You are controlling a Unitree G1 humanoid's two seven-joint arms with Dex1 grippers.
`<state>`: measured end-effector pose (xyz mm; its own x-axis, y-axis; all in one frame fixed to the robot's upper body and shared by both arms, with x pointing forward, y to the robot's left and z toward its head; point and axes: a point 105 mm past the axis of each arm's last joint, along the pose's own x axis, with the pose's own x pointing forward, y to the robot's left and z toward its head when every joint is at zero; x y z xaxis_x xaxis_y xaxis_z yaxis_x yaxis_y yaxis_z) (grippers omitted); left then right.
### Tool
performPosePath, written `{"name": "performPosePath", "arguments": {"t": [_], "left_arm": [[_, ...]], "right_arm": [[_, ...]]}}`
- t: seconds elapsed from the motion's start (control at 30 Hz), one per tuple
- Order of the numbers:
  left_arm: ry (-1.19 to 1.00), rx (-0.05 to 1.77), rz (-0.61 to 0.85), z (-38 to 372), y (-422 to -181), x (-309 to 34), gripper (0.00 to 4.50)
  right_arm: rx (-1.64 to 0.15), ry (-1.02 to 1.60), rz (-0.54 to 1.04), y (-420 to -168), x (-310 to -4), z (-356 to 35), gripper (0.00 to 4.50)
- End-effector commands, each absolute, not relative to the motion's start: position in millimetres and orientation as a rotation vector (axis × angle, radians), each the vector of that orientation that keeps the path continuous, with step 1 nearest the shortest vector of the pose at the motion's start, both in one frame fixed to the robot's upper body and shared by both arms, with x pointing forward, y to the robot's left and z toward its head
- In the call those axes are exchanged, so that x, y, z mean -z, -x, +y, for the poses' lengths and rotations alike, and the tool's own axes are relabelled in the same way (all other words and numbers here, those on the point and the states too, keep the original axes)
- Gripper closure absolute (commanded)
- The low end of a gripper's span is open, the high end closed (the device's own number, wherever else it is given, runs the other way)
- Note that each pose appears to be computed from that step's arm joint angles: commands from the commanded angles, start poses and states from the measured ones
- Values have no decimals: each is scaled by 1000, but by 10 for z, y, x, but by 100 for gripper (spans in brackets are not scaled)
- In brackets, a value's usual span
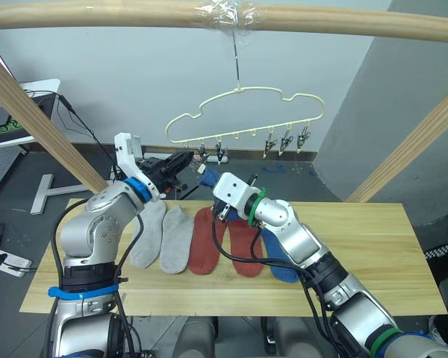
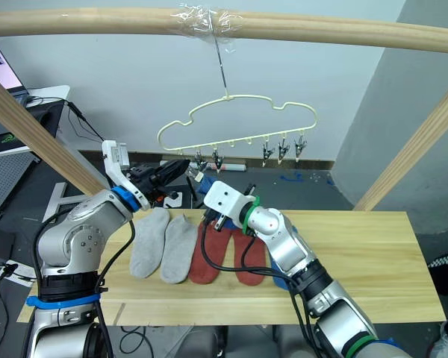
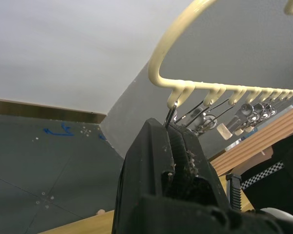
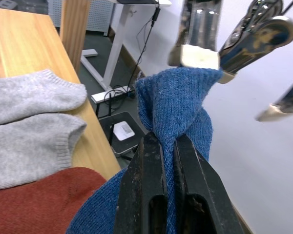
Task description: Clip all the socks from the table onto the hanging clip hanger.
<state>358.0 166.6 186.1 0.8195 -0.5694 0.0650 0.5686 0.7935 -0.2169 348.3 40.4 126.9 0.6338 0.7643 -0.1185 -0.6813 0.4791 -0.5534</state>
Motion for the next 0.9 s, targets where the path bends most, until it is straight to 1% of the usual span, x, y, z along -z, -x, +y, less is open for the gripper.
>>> {"name": "performPosePath", "arguments": {"t": [0.03,0.3,0.47,0.6,0.63,0.73,0.87,0.9], "left_arm": [[230,609,-20,1695,-3553,-1920,450],[225,616,4,1673,-3517,-1846,450],[230,609,16,1676,-3516,-1819,450],[235,603,13,1701,-3528,-1826,336],[237,605,14,1702,-3527,-1827,296],[241,615,19,1698,-3512,-1825,210],[232,625,22,1714,-3480,-1828,210],[226,624,23,1721,-3474,-1825,207]], "right_arm": [[-900,578,-212,-3419,-1408,489,445],[-912,519,-292,-3360,-1576,561,445],[-903,514,-312,-3375,-1625,570,445],[-902,515,-314,-3380,-1627,558,450],[-902,515,-313,-3379,-1623,553,450],[-900,516,-309,-3377,-1612,538,450],[-898,497,-293,-3380,-1600,521,450],[-893,480,-287,-3384,-1599,510,424]]}}
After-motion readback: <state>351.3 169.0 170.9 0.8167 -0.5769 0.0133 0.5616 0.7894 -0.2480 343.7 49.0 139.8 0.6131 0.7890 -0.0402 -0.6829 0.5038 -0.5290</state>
